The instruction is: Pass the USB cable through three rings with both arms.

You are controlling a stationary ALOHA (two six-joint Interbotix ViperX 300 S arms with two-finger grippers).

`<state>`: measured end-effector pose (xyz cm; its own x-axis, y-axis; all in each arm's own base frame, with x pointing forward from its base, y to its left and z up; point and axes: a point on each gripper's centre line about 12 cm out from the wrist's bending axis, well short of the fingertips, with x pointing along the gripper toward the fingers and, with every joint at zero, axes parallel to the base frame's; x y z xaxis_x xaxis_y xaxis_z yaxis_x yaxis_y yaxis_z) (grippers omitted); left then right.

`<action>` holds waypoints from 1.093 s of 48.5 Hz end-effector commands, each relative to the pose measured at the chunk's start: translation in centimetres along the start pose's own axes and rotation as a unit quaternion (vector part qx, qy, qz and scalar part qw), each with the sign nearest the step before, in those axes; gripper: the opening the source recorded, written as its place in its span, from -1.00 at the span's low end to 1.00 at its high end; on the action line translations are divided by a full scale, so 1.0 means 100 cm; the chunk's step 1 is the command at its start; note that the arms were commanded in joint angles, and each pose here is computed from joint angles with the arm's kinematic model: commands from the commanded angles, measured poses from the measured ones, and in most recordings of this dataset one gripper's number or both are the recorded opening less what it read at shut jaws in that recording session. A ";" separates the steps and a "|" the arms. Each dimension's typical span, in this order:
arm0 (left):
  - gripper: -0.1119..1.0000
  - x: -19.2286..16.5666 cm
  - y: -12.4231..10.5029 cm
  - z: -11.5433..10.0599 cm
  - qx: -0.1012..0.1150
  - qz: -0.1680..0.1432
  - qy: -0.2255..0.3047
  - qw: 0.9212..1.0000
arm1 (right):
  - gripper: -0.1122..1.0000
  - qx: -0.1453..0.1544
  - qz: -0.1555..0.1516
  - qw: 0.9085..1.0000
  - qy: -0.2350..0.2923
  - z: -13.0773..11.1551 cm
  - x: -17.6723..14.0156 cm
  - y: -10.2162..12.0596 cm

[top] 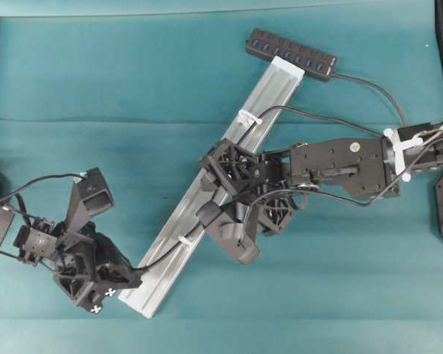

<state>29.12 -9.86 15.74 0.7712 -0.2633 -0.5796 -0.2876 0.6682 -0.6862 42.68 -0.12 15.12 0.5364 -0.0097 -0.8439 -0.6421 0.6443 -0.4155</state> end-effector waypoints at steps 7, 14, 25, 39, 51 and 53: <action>-0.63 -0.002 -0.009 0.003 0.005 -0.014 -0.005 1.000 | 0.67 0.008 -0.007 1.000 -0.009 0.005 -0.004 -0.002; -0.63 -0.002 -0.008 0.002 0.009 -0.012 -0.004 1.000 | 0.67 0.007 -0.016 1.000 -0.019 0.009 -0.003 -0.004; 0.06 -0.001 -0.005 0.001 0.009 0.004 0.005 1.000 | 0.67 0.026 -0.020 0.999 -0.026 0.013 -0.003 -0.005; 0.81 -0.001 -0.009 0.004 0.042 0.001 0.004 0.999 | 0.67 0.089 -0.013 0.996 -0.026 0.013 -0.003 0.002; 0.88 -0.009 -0.017 0.008 0.070 -0.006 -0.002 0.997 | 0.67 0.150 -0.019 0.988 -0.040 0.019 -0.009 0.002; 0.88 -0.012 -0.020 0.011 0.080 -0.010 -0.007 0.997 | 0.67 0.161 -0.023 0.986 -0.046 0.020 -0.011 0.000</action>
<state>29.02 -9.95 16.41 0.7533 -0.2594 -0.6043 -0.2264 0.7604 -0.6087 42.94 1.30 15.59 0.5820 0.0119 -0.8131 -0.4557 0.8329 -0.3140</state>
